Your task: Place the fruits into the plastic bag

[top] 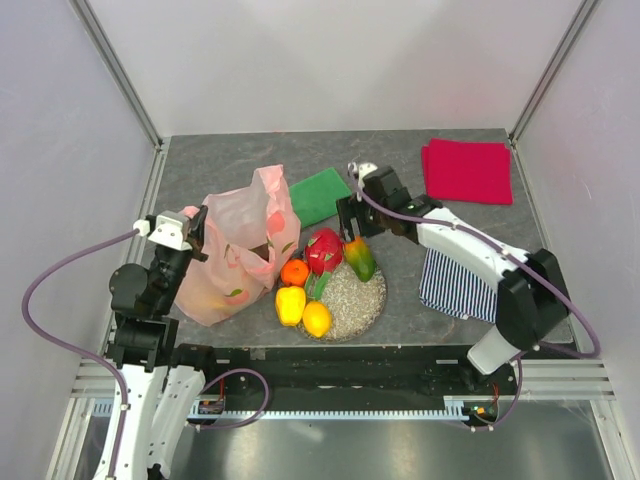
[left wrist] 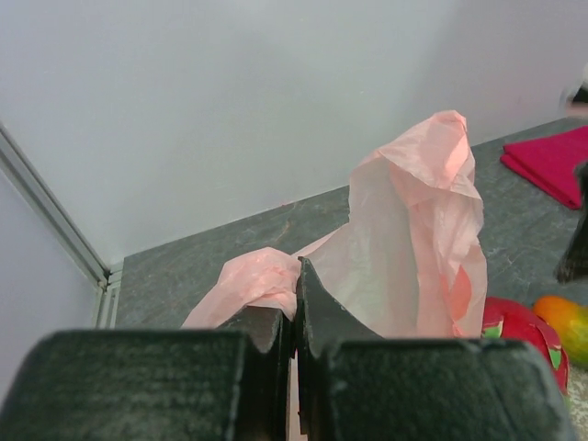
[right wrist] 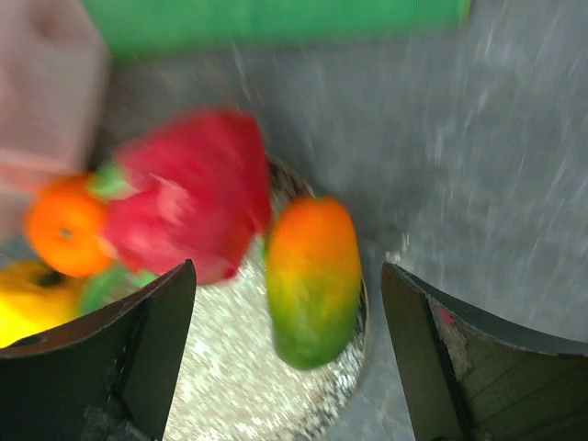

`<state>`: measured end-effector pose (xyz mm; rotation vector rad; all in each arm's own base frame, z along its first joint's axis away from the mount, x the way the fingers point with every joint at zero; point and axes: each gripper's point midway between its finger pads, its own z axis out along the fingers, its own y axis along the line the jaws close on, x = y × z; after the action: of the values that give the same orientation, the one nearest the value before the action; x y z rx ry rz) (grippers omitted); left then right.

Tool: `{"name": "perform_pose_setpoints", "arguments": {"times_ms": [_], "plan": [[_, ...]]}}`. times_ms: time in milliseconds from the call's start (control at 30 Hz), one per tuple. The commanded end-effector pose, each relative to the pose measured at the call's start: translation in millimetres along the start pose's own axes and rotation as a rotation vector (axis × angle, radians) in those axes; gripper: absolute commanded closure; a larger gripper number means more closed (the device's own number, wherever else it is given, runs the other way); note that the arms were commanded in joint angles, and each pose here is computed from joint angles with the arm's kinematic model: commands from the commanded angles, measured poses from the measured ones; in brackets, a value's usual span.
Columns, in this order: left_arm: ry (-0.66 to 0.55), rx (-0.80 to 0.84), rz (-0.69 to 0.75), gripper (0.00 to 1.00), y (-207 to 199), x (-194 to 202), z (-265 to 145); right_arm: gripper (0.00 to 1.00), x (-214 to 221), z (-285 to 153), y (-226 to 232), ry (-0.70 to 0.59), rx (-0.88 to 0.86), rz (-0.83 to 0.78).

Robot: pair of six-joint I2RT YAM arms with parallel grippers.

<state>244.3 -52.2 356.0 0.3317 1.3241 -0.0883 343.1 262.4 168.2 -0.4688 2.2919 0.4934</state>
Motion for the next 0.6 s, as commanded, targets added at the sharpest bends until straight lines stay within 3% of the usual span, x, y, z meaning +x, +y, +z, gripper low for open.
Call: {"name": "perform_pose_setpoints", "arguments": {"times_ms": [0, 267, 567], "plan": [[-0.047, 0.018, 0.038, 0.98, -1.2, -7.6, 3.2, 0.12, 53.6, 13.8, -24.3, 0.156, 0.109, -0.054], [-0.044, 0.009, 0.042, 0.99, 0.4, -6.4, 3.0, 0.12, 81.9, 27.9, -28.0, 0.234, 0.134, -0.140], [-0.043, -0.003, 0.044, 0.98, 2.3, -5.5, 1.9, 0.22, 97.9, 47.3, -22.9, 0.261, 0.105, -0.137]]}}
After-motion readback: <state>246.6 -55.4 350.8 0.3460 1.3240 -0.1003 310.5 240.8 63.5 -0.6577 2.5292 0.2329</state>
